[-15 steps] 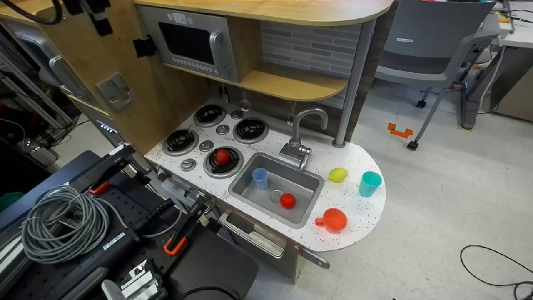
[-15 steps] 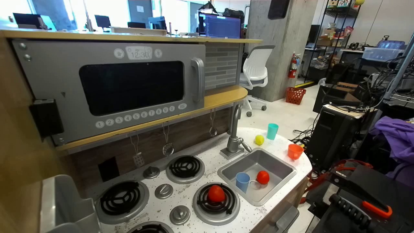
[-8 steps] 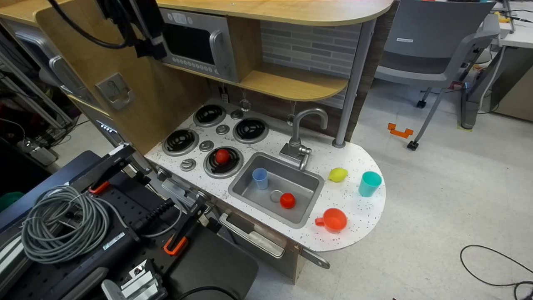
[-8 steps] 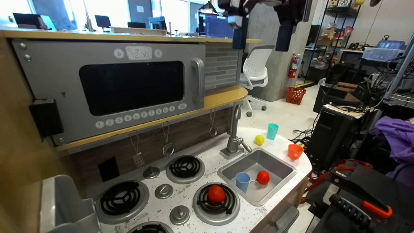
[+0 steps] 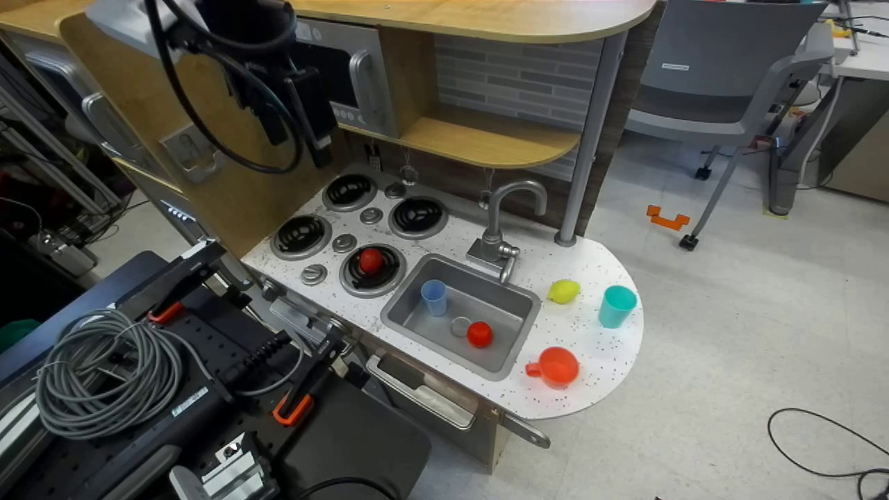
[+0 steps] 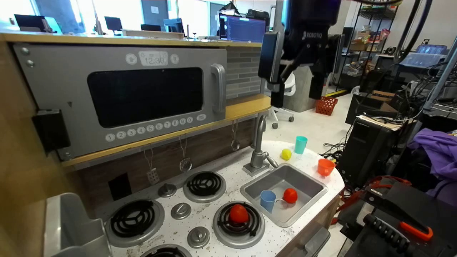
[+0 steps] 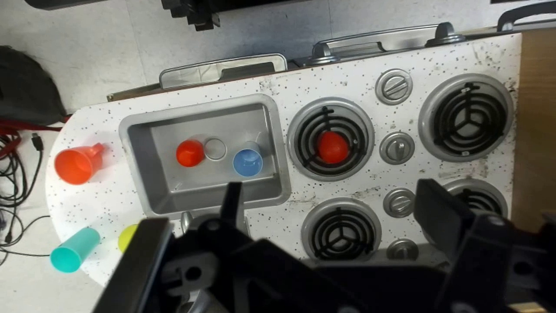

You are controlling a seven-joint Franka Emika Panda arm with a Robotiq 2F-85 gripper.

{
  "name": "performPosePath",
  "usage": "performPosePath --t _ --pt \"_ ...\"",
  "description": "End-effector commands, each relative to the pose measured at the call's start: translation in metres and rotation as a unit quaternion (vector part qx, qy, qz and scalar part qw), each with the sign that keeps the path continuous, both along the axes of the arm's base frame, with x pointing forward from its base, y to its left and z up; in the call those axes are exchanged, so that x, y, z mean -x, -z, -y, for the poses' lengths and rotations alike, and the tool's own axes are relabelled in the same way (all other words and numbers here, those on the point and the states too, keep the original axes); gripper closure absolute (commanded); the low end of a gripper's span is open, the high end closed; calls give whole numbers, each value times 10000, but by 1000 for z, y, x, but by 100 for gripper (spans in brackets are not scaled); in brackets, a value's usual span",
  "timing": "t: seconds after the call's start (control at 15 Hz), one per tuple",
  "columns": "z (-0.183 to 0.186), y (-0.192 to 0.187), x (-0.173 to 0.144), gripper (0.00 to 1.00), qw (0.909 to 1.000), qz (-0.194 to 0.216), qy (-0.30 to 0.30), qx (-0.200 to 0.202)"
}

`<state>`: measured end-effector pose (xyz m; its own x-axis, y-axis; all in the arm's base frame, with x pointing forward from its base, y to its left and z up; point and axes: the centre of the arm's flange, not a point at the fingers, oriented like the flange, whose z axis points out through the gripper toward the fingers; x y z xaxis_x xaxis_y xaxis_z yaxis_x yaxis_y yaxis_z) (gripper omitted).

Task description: Remove the orange object from the stove plate.

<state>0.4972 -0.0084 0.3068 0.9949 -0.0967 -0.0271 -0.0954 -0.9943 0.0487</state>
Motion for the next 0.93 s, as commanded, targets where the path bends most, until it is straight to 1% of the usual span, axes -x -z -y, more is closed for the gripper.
performPosePath --t 0.0,0.13,0.27,0.47,0.67,0.87 --pt "17 40 -2 0 9995 163 -151 205" --pt "25 62 -8 0 9988 231 -223 360" --pt "32 84 -11 0 9969 238 -453 594" --pt "32 119 -14 0 9904 120 -944 1005" --pt "22 148 -24 0 9859 78 -1235 1127" --pt "0 175 -36 0 9835 104 -1432 1097"
